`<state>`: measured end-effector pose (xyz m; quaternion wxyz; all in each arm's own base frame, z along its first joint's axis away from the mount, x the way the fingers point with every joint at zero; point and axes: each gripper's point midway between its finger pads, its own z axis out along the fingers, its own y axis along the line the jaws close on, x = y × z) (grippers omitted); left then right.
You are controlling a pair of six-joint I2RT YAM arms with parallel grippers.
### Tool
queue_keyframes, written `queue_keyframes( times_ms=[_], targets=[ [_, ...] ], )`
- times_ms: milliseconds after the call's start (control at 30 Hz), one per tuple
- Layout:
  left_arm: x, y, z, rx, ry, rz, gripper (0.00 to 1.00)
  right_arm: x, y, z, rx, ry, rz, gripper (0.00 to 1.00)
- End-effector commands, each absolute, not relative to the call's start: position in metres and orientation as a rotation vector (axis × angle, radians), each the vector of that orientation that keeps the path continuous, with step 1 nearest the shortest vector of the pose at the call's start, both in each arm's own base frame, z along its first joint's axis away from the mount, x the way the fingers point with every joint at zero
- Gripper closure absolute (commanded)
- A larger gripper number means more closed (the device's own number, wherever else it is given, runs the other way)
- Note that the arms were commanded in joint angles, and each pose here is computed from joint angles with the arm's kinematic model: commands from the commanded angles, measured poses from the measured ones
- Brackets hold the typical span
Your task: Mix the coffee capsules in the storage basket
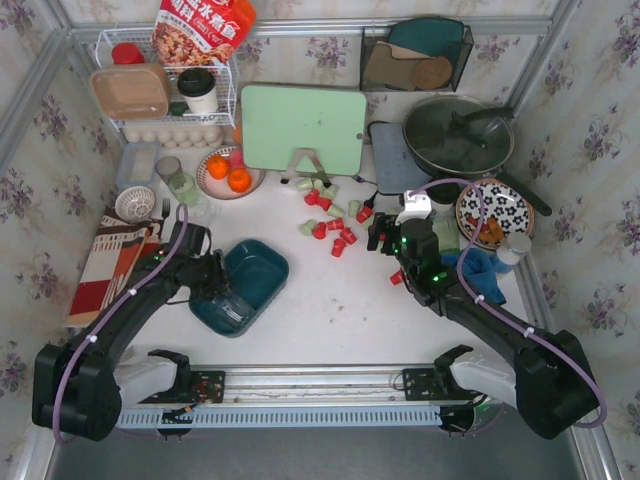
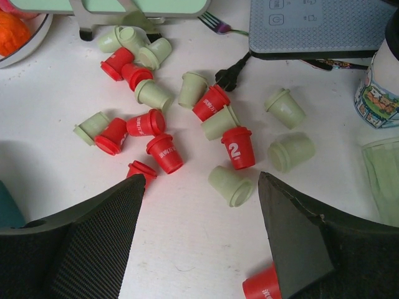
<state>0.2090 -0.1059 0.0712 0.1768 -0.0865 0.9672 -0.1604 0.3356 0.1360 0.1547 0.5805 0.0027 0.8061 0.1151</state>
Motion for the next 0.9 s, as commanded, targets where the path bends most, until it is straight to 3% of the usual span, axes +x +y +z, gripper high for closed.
queue_keyframes(
  times_ms=[0,233,367,867],
  targets=[
    [0.206,-0.115,0.076,-0.248,2.712,-0.547,0.57,0.342,0.139,0.164,0.016,1.846,0.285,0.19],
    [0.205,-0.120,0.095,-0.265,2.654,-0.580,0.78,0.346,0.139,0.154,0.013,1.874,0.260,0.19],
    [0.207,-0.124,0.109,-0.264,2.604,-0.565,1.00,0.346,0.140,0.152,0.010,1.881,0.258,0.18],
    [0.216,-0.135,0.122,-0.089,2.533,-0.319,1.00,0.347,0.141,0.148,0.005,1.895,0.258,0.18]
  ],
)
